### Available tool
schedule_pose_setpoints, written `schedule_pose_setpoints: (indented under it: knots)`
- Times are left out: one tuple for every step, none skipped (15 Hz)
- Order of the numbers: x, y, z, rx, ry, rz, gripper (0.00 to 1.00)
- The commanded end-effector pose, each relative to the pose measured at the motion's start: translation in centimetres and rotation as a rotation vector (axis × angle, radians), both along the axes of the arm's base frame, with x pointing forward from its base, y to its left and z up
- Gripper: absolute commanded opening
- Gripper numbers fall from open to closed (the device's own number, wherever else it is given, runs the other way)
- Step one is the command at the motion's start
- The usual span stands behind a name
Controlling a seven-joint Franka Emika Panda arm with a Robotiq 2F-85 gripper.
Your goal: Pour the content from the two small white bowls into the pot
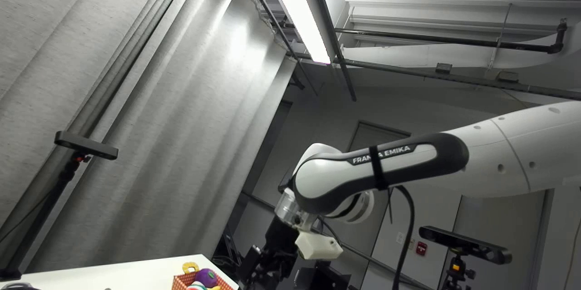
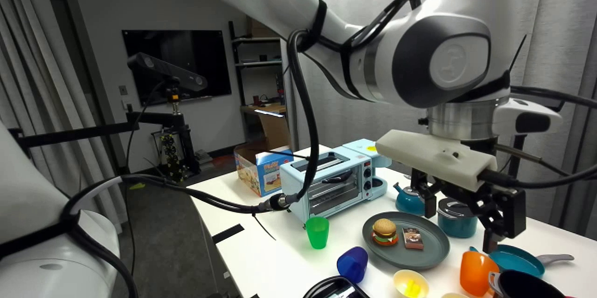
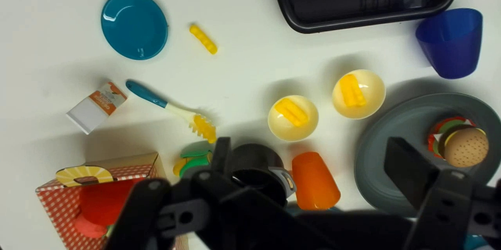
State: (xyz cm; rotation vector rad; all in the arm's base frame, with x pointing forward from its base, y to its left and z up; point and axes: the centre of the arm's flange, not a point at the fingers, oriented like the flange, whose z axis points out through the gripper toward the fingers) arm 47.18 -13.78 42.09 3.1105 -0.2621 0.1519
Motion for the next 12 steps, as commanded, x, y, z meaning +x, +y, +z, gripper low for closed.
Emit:
schedule_pose_setpoints:
  knots:
    - [0.9,-0.9,-3.6,-0.047,0.042,-0.012,1.00]
    - [1.0,-0.9,-4.4,-0.051,0.057,-0.009,1.00]
    - [1.2,-1.0,-5.2,-0.054,0.073,-0.008,1.00]
    - [1.2,-1.0,-5.8,-0.054,0.086,-0.007,1.00]
    - [1.3,-0.9,-6.3,-0.049,0.101,-0.005,1.00]
    - [1.2,-0.8,-6.4,-0.042,0.112,-0.002,1.00]
    - [0.8,-0.6,-6.2,-0.026,0.110,0.008,1.00]
    - [0.8,-0.6,-6.6,-0.025,0.117,0.008,1.00]
    - [0.8,-0.6,-6.7,-0.025,0.121,0.008,1.00]
    - [0.8,-0.6,-6.8,-0.025,0.121,0.008,1.00]
    - [0.8,-0.6,-6.7,-0.025,0.120,0.008,1.00]
    - [0.9,-0.6,-6.7,-0.025,0.120,0.008,1.00]
